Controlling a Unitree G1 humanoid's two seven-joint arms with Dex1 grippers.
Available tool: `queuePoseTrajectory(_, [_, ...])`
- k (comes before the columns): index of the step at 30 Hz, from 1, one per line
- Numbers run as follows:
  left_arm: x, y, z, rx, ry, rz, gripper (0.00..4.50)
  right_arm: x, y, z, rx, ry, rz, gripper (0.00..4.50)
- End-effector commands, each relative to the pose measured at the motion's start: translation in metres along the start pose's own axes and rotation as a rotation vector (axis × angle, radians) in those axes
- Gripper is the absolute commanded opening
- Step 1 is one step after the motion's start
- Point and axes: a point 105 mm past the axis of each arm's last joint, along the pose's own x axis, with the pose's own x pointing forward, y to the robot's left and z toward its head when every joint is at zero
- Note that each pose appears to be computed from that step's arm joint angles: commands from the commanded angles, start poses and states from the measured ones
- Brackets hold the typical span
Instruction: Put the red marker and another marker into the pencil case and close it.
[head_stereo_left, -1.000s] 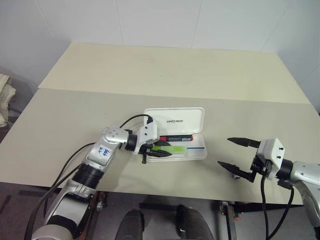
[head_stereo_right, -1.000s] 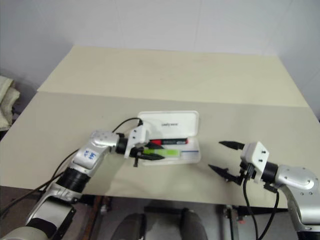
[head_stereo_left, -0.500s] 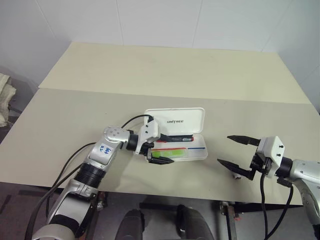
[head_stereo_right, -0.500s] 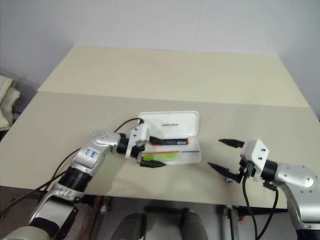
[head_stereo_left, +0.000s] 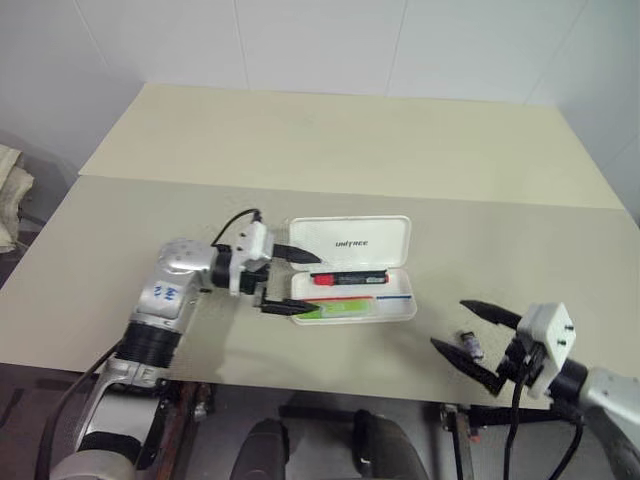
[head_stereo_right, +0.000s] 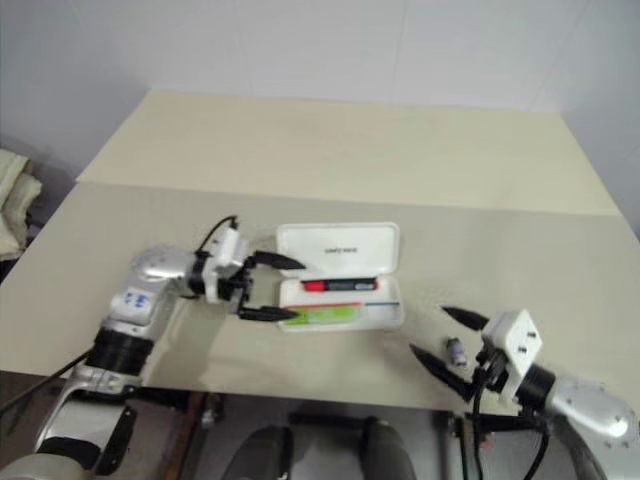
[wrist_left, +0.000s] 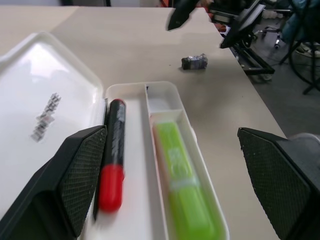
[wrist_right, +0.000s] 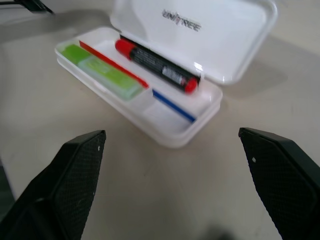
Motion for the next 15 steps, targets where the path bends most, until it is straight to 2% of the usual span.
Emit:
queuePoseTrajectory(1, [-0.006,-0.003,0.003,0.024,-0.033,-0.001,4.48,-0.008,-0.006,0.012,-0.039,-0.010,-0.102,4.50])
queuePoseTrajectory(9, [0.005,-0.003,0.009,0.040,-0.063,-0.007,4.48,-0.014,-0.005,-0.014,0.090,0.025,-0.300,4.50])
queuePoseTrajectory(15, [0.005,0.000,0.019,0.067,-0.064,-0.020,4.48,-0.011,-0.009,-0.040,0.161,0.052,-0.372,4.50])
